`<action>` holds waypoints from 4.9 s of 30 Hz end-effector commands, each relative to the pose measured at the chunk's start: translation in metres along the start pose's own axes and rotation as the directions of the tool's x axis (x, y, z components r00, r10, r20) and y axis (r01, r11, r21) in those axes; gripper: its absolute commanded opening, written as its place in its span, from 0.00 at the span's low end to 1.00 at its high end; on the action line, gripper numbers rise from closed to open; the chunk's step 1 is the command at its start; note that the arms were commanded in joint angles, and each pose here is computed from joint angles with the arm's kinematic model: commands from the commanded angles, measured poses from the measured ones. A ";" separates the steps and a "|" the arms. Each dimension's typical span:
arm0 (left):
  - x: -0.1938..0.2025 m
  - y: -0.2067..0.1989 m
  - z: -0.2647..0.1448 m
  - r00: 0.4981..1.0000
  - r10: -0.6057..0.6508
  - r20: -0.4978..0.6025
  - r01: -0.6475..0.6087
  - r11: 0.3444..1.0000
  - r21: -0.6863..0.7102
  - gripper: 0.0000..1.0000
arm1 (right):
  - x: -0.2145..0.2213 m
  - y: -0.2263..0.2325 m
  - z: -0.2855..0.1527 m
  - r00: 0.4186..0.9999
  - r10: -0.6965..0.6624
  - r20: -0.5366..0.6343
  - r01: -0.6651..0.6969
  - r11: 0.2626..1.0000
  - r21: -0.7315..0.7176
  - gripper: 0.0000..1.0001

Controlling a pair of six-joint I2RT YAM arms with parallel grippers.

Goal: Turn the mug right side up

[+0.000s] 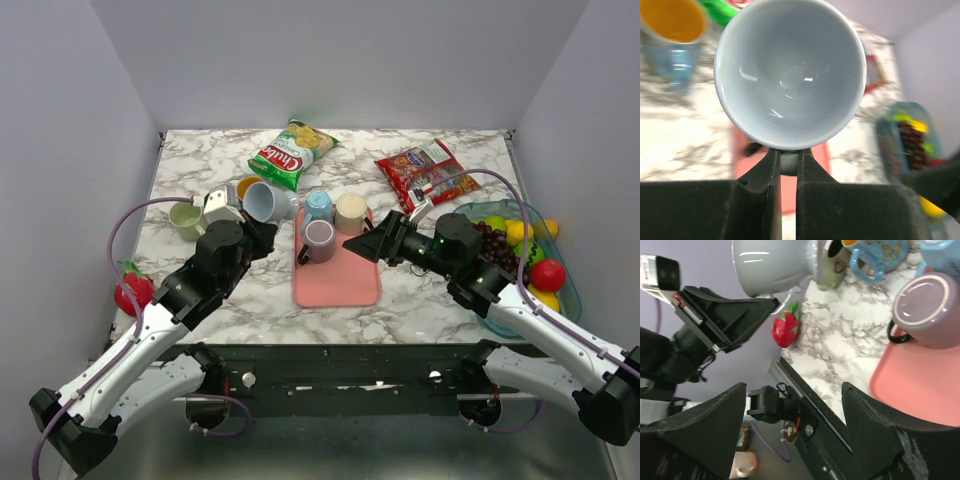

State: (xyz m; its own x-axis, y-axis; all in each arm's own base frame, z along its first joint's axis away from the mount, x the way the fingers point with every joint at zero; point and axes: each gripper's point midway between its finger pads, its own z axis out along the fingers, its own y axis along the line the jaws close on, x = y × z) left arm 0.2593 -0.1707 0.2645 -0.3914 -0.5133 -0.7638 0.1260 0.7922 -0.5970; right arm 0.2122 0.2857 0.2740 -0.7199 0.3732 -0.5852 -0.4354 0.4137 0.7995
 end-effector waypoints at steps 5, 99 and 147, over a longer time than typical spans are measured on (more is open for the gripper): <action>0.000 0.089 -0.015 0.989 0.145 -0.043 -0.149 0.881 -0.449 0.00 | -0.003 -0.026 -0.011 0.994 -0.105 -0.014 0.106 0.982 0.157 0.90; -0.004 0.067 -0.010 0.934 0.277 -0.225 -0.317 0.933 -0.170 0.99 | 0.059 -0.164 0.136 0.996 0.090 -0.014 -0.026 0.434 0.901 0.94; 0.016 0.083 -0.006 0.928 0.267 -0.259 -0.306 0.944 -0.125 0.99 | 0.068 -0.178 0.119 0.930 -0.174 -0.324 0.364 0.321 0.874 0.42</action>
State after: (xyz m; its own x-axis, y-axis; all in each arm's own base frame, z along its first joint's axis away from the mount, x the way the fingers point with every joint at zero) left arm 0.2574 -0.1099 0.2038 -0.5712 -0.1855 -0.7996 0.1088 0.9484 -0.2978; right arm 0.2971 0.3301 0.0662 -0.7947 0.0281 -0.6063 0.0839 0.9944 -0.0640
